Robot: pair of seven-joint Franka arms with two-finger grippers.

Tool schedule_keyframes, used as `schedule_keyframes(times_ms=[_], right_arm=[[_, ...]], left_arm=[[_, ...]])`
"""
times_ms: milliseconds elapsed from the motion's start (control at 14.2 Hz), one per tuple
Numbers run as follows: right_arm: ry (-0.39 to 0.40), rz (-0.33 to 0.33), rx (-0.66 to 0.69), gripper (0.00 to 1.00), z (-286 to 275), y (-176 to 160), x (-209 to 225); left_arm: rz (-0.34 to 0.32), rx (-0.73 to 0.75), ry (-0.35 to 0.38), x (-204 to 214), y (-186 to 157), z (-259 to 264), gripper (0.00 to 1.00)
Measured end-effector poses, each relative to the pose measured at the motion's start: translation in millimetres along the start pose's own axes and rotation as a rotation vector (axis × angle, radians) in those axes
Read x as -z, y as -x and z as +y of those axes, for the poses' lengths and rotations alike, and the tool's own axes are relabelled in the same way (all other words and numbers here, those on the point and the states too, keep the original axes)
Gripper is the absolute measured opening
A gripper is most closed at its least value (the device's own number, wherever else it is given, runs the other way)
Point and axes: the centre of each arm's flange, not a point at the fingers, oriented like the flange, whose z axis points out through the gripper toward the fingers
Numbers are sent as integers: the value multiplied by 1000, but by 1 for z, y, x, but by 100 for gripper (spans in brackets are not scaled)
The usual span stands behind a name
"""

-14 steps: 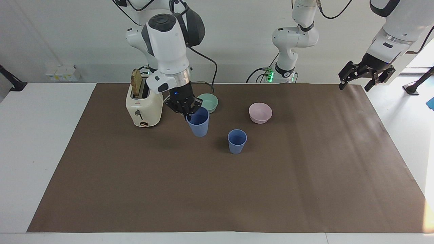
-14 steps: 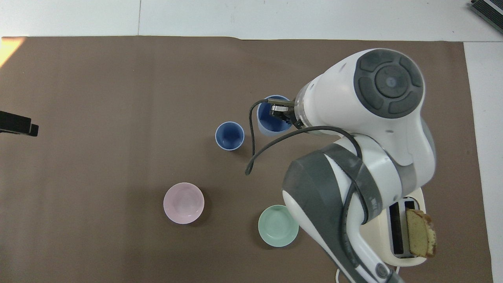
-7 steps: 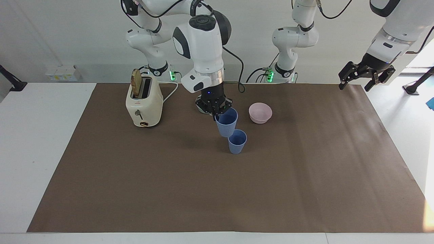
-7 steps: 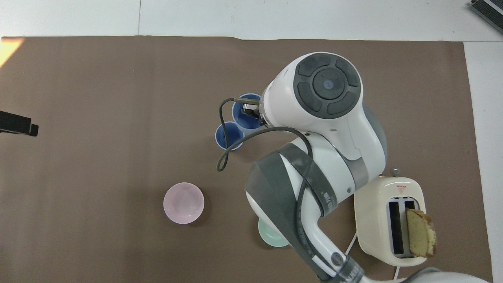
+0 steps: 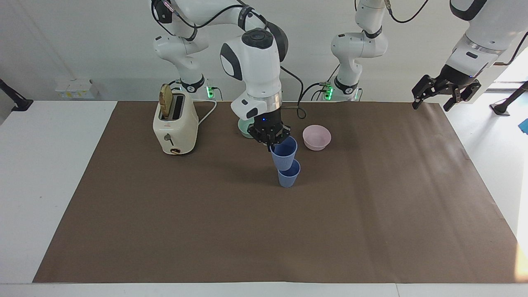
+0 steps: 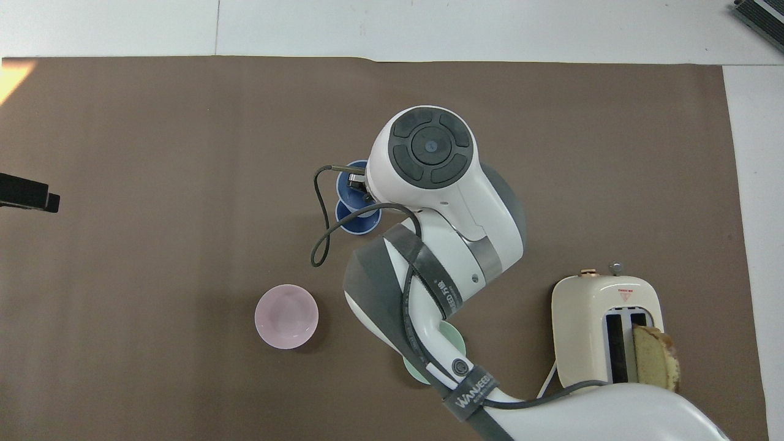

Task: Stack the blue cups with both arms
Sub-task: 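Lower the held cup into the first blue cup and open the right gripper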

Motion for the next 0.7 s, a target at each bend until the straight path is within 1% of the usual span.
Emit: schedule_keyframes(times_ms=[421,632,702], right_arm=[[6,-4,14,5,-6,6,-5],[12,-15,26,5,-14,12,-18],[4,-9,27,5,-16,12,-21]], left_arm=[[0,0,0,0,0,0,100],[0,0,0,0,0,0,100],[0,0,0,0,0,0,100]])
